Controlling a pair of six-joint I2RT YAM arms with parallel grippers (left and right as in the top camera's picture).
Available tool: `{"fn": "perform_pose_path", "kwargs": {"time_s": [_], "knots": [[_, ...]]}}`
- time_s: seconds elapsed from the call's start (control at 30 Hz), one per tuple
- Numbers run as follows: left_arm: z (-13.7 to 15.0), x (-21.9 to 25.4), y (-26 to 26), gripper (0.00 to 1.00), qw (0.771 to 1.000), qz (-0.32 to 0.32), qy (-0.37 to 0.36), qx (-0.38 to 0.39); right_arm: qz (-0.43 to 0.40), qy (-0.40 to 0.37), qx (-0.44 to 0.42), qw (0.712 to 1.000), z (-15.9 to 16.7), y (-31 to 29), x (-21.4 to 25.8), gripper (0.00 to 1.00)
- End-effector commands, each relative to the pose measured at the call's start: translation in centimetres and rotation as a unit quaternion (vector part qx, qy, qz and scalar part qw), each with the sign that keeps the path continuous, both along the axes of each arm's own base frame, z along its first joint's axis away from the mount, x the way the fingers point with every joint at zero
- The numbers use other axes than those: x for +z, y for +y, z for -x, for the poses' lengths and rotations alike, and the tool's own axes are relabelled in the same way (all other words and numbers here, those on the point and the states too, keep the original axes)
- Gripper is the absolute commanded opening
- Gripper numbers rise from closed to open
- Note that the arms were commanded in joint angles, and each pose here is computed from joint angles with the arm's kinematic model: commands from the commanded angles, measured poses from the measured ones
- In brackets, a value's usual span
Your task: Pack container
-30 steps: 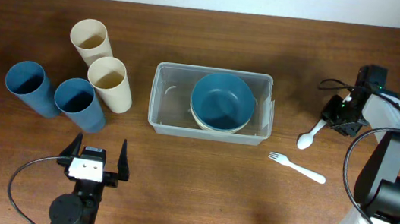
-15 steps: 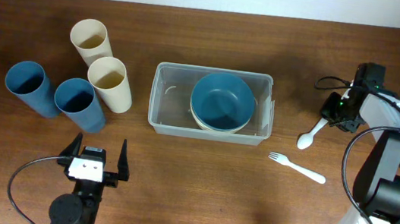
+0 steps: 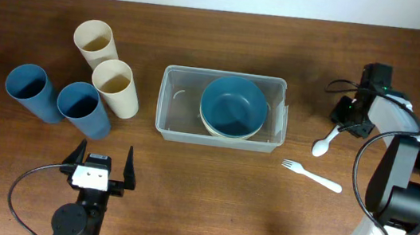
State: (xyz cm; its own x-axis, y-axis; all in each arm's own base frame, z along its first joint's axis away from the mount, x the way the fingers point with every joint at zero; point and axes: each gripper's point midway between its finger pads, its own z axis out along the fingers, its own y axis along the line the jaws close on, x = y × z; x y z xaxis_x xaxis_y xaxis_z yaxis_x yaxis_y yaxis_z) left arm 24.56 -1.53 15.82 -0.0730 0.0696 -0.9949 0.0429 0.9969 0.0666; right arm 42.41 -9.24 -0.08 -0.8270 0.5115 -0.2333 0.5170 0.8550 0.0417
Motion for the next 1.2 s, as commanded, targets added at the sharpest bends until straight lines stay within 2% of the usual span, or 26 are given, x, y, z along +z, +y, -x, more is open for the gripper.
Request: {"fn": "perform_pose_path", "kwargs": {"time_s": [0.0, 0.2, 0.57, 0.93, 1.17], "knots": [[0.0, 0.0, 0.2, 1.0, 1.0, -0.006, -0.002, 0.004, -0.013, 0.064, -0.026, 0.998, 2.8, 0.8, -3.4, 0.4], [0.0, 0.0, 0.2, 1.0, 1.0, -0.006, -0.002, 0.004, -0.005, 0.078, -0.037, 0.996, 3.6, 0.5, -3.4, 0.28], [0.0, 0.0, 0.2, 1.0, 1.0, -0.006, -0.002, 0.004, -0.006, 0.08, -0.037, 0.996, 3.7, 0.5, -3.4, 0.14], [0.0, 0.0, 0.2, 1.0, 1.0, -0.006, -0.002, 0.004, -0.015, 0.085, -0.036, 0.996, 3.7, 0.7, -3.1, 0.12], [0.0, 0.0, 0.2, 1.0, 1.0, -0.006, -0.002, 0.004, -0.015, 0.087, -0.036, 0.995, 2.7, 0.5, -0.6, 0.1]]}}
